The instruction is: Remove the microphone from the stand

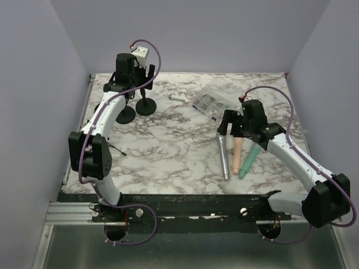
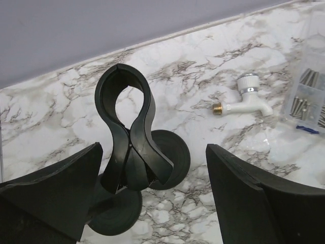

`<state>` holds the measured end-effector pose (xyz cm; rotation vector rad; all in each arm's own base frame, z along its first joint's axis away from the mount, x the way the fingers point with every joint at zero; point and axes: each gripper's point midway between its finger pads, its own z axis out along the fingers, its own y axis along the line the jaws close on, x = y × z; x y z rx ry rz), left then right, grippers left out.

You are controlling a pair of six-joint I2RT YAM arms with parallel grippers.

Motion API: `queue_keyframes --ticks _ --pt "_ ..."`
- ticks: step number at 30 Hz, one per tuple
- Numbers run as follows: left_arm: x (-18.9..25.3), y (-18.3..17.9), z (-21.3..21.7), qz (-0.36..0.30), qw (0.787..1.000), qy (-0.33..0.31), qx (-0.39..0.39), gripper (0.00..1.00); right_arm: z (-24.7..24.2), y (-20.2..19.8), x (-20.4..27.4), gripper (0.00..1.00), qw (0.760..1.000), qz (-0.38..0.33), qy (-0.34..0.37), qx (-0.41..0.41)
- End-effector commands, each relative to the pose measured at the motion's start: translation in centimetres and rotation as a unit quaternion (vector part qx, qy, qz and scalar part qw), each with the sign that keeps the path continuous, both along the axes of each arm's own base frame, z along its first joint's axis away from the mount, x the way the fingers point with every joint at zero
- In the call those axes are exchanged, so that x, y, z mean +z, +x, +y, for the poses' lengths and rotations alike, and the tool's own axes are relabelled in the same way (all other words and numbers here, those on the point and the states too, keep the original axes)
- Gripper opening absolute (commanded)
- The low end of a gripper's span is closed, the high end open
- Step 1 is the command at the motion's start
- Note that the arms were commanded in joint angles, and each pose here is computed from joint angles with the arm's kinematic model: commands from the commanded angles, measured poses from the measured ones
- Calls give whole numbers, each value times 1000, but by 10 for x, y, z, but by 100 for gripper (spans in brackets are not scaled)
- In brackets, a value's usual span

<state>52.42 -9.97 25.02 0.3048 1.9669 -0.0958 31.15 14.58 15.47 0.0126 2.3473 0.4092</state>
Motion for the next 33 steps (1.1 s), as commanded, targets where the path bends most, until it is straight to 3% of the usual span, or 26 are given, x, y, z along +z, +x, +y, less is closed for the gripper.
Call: queue_keyframes --ticks 1,9,16,23,33 --pt "72 -26 -4 -51 997 -50 -28 86 2 -8 4 88 1000 7 17 5" --pt "103 -43 40 -68 993 -82 40 81 -1 -10 21 88 1000 -10 22 -1" --pt "87 -43 77 -46 990 -85 106 56 -6 -12 42 87 999 -40 28 -14" --pt "51 -39 93 -9 986 -103 129 40 -8 -16 61 87 996 -70 44 -19" --pt "-20 -42 103 51 979 -121 158 34 -10 -21 69 87 995 -82 51 -21"
